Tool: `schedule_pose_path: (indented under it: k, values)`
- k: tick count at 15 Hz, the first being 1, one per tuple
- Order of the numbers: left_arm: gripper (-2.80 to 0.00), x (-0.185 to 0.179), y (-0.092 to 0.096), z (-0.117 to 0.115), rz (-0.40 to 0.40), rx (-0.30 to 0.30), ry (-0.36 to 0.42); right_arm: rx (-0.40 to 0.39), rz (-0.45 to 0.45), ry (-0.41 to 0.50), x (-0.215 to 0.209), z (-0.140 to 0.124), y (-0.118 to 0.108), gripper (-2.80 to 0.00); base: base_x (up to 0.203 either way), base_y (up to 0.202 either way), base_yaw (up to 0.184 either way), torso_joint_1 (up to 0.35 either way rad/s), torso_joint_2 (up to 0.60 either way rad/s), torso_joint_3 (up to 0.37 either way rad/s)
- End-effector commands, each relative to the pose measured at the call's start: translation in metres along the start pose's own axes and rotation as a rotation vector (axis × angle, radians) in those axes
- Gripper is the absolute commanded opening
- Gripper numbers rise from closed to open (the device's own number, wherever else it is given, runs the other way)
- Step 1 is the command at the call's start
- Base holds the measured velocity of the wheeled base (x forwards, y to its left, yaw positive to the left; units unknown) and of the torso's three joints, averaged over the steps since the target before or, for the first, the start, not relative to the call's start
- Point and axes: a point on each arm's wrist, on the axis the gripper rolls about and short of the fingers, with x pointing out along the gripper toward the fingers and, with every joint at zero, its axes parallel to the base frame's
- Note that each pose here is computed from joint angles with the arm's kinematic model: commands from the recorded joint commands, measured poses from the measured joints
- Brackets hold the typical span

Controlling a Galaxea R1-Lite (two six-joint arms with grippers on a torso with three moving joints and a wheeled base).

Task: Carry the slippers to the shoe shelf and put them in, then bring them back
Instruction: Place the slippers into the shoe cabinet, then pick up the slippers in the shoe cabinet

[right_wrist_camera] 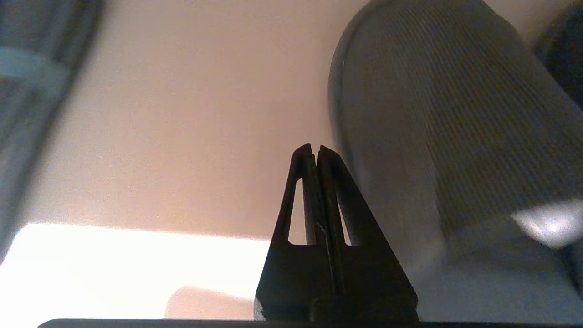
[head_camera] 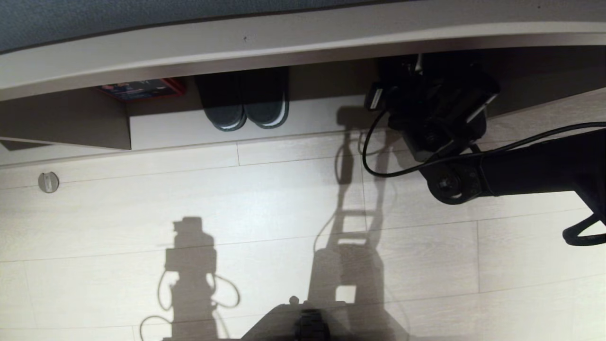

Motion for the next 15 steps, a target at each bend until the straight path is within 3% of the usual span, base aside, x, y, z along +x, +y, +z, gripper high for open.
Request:
schedule_pose_path:
  k: [1,5,9,15]
  values:
    - [-2.80,0.000,0.000,0.000,0.001,0.000,-0.001,0.011,0.011,-0.026,-0.017,0.019,0.000,-2.80,0.000,0.000,0.000,0.000,0.00,0.000]
    - [-2.80,0.000,0.000,0.000,0.000,0.000,-0.002,0.027,0.095,0.034,-0.085,0.052,0.002,-2.80,0.000,0.000,0.000,0.000,0.00,0.000]
    - [-2.80,0.000,0.000,0.000,0.000,0.000,-0.002,0.031,0.154,0.073,-0.161,0.084,-0.014,-2.80,0.000,0.000,0.000,0.000,0.00,0.000]
    - [-2.80,0.000,0.000,0.000,0.001,0.000,-0.002,0.054,0.134,0.045,-0.294,0.150,-0.080,-2.80,0.000,0.000,0.000,0.000,0.00,0.000]
